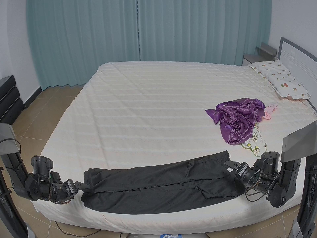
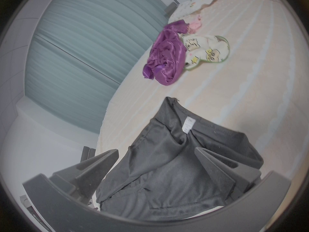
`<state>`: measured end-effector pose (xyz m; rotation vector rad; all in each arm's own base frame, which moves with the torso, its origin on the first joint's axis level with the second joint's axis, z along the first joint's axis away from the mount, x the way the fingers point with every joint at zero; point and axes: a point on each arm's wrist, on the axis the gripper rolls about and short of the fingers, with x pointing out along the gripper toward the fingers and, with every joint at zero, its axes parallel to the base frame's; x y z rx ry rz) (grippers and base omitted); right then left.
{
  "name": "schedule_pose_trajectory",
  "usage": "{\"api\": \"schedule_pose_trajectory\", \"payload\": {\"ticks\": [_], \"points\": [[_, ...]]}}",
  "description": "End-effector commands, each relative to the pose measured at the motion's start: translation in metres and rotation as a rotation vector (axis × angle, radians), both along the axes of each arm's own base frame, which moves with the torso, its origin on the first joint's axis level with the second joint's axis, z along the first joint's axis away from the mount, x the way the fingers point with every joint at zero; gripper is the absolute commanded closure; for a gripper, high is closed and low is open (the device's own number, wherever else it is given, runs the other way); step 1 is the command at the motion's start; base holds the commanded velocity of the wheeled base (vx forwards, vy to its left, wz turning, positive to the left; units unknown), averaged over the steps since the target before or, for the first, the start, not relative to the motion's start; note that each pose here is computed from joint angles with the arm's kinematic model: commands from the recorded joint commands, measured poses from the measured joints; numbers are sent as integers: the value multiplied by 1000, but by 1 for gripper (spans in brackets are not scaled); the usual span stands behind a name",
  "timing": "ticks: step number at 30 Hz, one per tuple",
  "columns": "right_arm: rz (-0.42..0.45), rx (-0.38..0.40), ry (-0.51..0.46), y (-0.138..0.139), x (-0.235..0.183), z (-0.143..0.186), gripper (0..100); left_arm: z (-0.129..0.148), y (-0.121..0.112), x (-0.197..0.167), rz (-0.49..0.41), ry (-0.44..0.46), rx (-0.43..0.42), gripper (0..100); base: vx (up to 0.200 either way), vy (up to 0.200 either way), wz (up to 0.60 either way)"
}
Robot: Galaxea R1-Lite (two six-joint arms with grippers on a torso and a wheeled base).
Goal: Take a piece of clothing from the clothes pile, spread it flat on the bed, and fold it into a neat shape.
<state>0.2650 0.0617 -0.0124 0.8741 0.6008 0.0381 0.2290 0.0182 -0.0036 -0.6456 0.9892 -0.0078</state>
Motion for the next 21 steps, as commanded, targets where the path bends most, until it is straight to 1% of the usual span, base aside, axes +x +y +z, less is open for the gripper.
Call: {"api": "schedule_pose_trajectory", "payload": {"ticks": [1,4,7,11,17,18,21], "points": [[-1,9,24,0,-4,-5,0,-14,-14,-12,-78,51,17,0,0,0,0],[-2,10,31,-1,-5,-6,0,-18,-19,-12,-95,49,29,0,0,0,0],[0,10,32,0,-5,-6,0,-25,-24,-11,-104,45,67,0,0,0,0],[1,9,35,0,-5,-6,0,-34,-29,-8,-94,39,126,0,0,0,0],[2,7,38,-1,-7,-6,0,-37,-31,-7,-92,40,148,0,0,0,0],[2,7,39,-1,-8,-6,0,-37,-32,-7,-91,40,151,100,0,0,0],[4,5,42,0,-8,-6,0,-39,-34,-6,-82,45,170,100,0,0,0]]}}
